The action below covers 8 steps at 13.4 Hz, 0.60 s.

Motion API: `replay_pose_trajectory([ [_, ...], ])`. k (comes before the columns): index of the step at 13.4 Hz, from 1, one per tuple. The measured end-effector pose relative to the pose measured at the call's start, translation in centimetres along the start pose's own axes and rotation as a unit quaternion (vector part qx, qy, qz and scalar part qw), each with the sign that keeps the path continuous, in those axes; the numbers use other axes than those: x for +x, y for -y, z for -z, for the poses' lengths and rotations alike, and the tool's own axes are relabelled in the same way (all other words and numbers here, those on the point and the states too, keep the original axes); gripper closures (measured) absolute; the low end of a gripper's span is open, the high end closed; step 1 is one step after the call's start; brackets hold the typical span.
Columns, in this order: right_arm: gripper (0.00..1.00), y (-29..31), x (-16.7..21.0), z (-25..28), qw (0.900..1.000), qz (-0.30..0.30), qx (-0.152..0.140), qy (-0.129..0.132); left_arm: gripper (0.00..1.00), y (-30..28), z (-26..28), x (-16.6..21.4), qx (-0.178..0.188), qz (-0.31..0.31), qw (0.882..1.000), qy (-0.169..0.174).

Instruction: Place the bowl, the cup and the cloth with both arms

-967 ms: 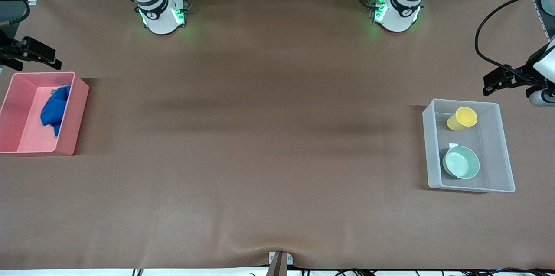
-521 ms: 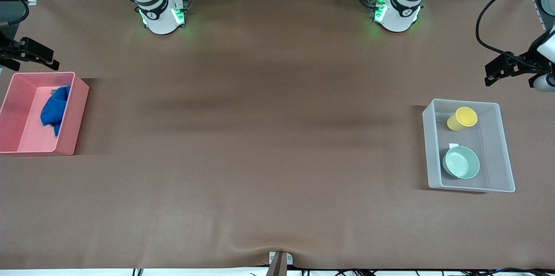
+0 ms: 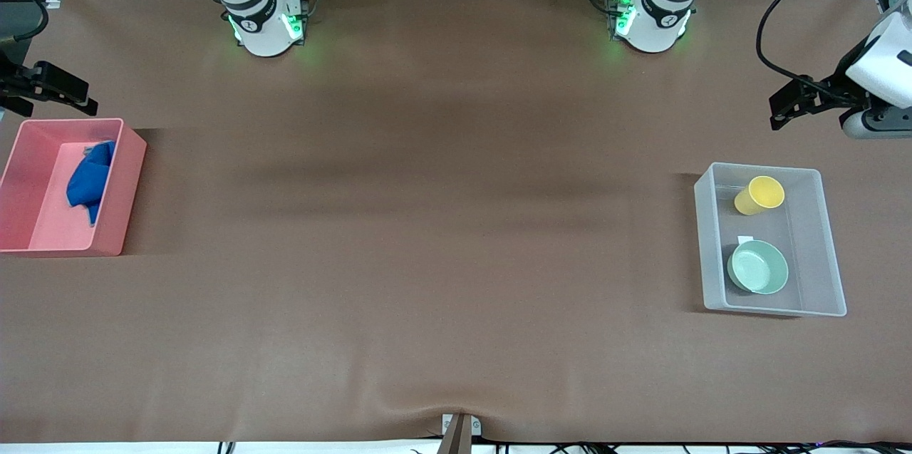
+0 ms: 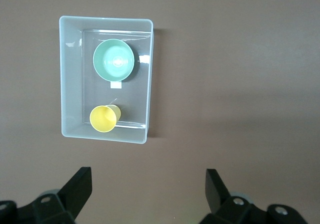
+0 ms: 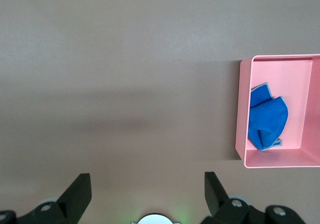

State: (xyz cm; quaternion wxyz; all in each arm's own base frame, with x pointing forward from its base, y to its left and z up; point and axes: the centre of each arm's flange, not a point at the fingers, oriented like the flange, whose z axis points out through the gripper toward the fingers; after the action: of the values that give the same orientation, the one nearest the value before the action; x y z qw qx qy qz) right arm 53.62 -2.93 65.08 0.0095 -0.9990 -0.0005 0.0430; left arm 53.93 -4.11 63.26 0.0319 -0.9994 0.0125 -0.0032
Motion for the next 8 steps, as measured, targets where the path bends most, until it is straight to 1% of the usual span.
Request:
replay_pose_trajectory([
  [2, 0.00, -0.01, 0.00, 0.00, 1.000, 0.000, 0.000, 0.000, 0.00, 0.27, 0.52, -0.34, 0.000, 0.003, 1.000, -0.004],
  [8, 0.00, -0.10, 0.01, 0.06, 1.000, -0.001, 0.000, -0.001, 0.00, -0.60, 0.33, -0.81, -0.002, 0.010, 1.000, 0.012],
])
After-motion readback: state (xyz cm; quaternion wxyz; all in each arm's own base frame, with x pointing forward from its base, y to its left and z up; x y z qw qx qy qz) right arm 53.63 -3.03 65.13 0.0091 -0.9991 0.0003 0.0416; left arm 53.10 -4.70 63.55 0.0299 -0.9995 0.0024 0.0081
